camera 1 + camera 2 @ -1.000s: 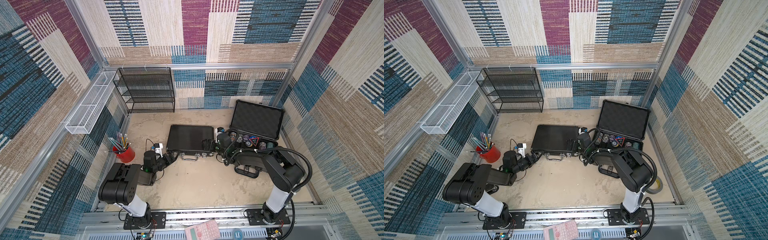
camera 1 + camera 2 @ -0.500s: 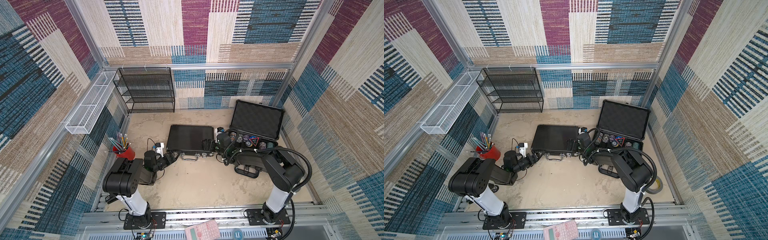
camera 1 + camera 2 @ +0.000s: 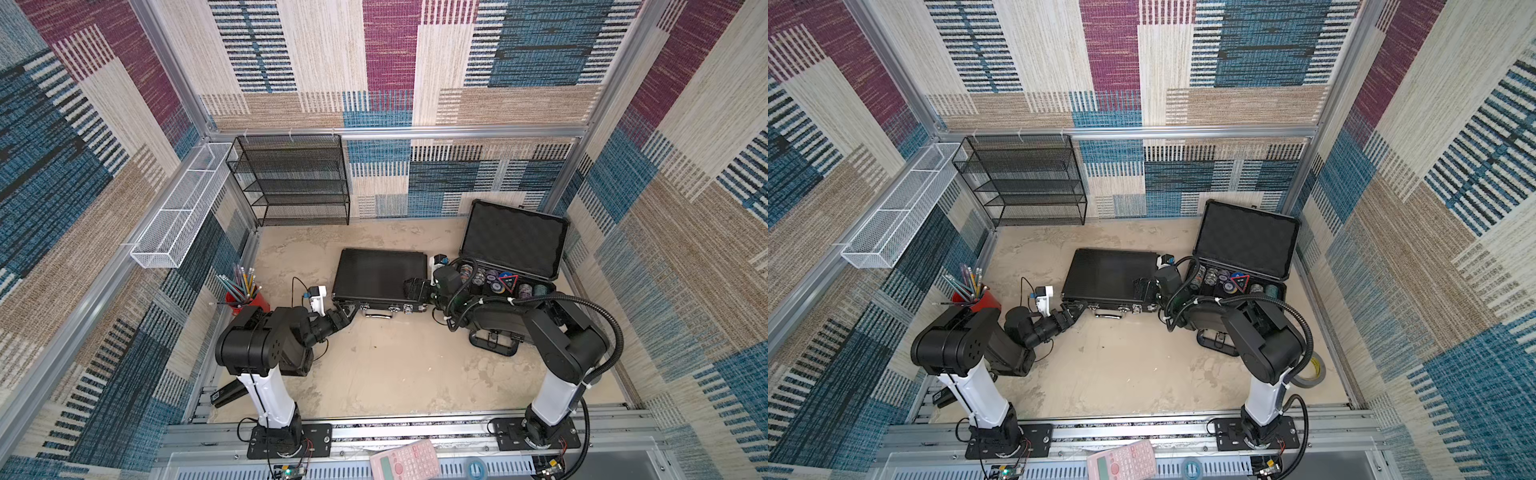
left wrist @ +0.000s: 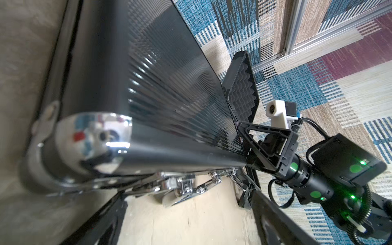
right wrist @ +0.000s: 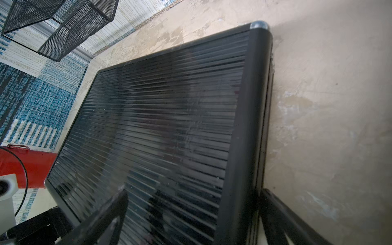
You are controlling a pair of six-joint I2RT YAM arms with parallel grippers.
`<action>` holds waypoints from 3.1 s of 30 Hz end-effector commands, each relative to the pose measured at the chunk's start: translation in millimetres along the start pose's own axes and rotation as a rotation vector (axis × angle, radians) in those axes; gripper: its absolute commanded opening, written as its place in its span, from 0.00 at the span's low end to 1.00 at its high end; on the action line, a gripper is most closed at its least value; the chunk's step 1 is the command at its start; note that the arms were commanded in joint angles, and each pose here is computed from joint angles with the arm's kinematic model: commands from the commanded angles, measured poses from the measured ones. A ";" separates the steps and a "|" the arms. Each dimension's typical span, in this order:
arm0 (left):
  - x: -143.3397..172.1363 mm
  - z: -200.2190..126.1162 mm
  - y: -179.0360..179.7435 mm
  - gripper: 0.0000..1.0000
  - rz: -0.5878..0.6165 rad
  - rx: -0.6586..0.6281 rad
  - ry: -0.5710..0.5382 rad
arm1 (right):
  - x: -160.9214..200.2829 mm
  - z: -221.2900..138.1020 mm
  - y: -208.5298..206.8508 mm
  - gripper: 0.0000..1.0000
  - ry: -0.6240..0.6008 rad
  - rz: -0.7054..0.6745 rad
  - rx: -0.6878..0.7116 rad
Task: Open the poker set cases
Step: Open the fastener on the poker set case, then open the case lid on the poker set case.
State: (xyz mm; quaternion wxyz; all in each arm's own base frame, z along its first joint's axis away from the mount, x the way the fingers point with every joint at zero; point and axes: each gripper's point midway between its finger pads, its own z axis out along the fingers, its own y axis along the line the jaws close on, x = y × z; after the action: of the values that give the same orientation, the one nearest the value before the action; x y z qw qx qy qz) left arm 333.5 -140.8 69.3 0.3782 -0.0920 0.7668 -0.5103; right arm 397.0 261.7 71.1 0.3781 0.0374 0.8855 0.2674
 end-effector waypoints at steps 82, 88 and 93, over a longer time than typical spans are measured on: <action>-37.9 -47.0 -7.6 0.99 0.020 -0.464 0.026 | 1.3 -31.6 15.7 0.99 0.089 0.025 -0.042; -53.6 -46.0 -2.3 0.99 0.039 -0.517 0.001 | 6.7 -27.4 17.5 0.99 0.106 0.037 -0.068; -61.4 -34.5 5.0 0.99 0.027 -0.529 0.016 | 8.7 -24.8 21.5 0.99 0.117 0.045 -0.100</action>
State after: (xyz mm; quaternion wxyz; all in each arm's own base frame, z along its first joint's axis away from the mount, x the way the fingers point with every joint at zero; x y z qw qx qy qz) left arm 346.6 -84.7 101.3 0.3357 -0.1815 0.8735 -0.3021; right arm 368.2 264.6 83.5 0.3151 0.0257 0.9004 0.2988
